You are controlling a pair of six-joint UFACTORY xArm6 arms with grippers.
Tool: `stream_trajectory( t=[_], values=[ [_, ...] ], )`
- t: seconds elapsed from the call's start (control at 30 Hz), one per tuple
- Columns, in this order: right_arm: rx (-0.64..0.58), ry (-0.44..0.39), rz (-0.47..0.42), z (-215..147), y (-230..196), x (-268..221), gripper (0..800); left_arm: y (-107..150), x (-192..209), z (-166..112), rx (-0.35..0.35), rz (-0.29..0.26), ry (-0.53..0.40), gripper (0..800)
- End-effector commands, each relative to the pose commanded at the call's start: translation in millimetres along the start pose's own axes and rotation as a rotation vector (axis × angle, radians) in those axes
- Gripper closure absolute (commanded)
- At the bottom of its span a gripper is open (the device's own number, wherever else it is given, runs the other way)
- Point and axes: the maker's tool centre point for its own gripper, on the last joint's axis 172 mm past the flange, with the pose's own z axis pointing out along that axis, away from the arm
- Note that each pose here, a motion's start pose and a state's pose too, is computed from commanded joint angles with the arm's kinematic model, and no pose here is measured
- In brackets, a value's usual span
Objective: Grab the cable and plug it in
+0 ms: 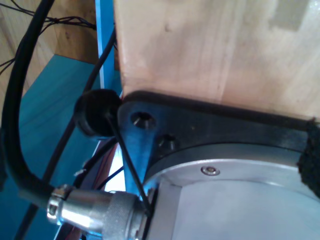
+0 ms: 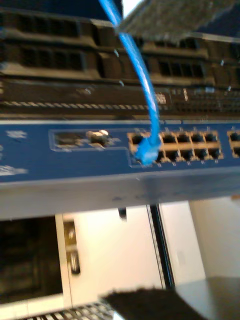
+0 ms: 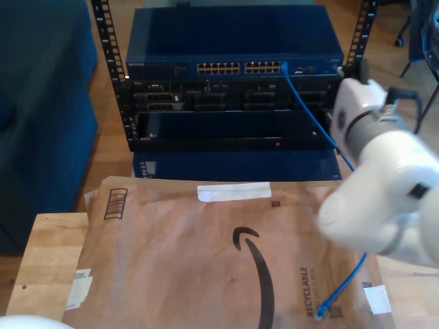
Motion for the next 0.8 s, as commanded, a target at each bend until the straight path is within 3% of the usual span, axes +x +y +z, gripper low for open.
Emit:
stream_trajectory(
  t=[0.23, 0.4, 0.57, 0.8],
  values=[
    [-0.181, 0.060, -0.049, -61.5, 10.0, 126.0, 6, 0.0, 0.0, 0.0, 0.000, 0.000, 0.000, 0],
    [-0.280, 0.180, 0.010, -104.7, 28.3, 231.1, 7, 0.1, -0.5, 0.6, 0.000, 0.000, -0.001, 0],
    [-0.436, 0.181, -0.003, -158.4, 75.4, 296.3, 6, 0.1, -0.5, 0.6, 0.000, 0.000, -0.001, 0],
    [-0.743, 0.095, -0.066, -278.0, 185.2, 333.5, 6, 0.1, -0.5, 0.6, 0.000, 0.000, -0.001, 0]
  ],
)
